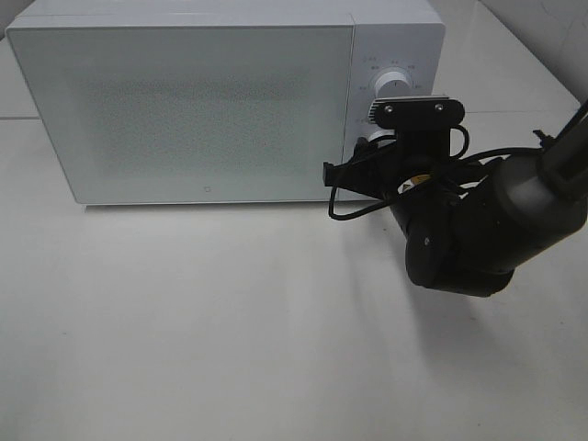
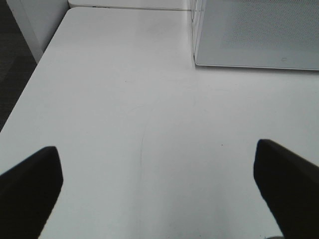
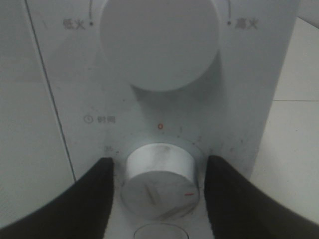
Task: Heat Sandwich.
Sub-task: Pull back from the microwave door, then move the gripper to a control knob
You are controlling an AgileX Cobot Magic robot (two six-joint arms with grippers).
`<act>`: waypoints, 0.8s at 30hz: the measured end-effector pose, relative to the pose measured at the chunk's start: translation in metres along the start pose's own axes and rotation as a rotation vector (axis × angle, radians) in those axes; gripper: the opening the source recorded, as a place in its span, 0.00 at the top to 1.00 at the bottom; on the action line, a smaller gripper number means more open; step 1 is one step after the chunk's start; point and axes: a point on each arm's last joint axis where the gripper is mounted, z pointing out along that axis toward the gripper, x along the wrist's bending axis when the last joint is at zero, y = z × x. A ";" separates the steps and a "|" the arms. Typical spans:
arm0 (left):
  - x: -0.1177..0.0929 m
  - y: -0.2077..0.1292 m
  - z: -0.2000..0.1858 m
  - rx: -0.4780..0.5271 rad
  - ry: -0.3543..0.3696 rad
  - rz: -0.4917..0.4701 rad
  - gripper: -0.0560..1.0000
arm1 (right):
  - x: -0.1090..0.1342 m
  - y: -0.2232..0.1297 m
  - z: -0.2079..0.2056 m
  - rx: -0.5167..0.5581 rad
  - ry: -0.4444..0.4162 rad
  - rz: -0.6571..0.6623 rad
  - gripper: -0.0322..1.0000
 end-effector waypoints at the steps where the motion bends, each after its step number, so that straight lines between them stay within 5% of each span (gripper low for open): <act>1: 0.000 0.000 0.000 0.000 0.000 0.000 0.01 | 0.000 0.000 0.000 -0.002 0.000 0.000 0.50; 24: 0.000 0.000 0.000 0.000 0.000 0.000 0.01 | 0.000 0.001 0.000 -0.009 -0.002 0.037 0.55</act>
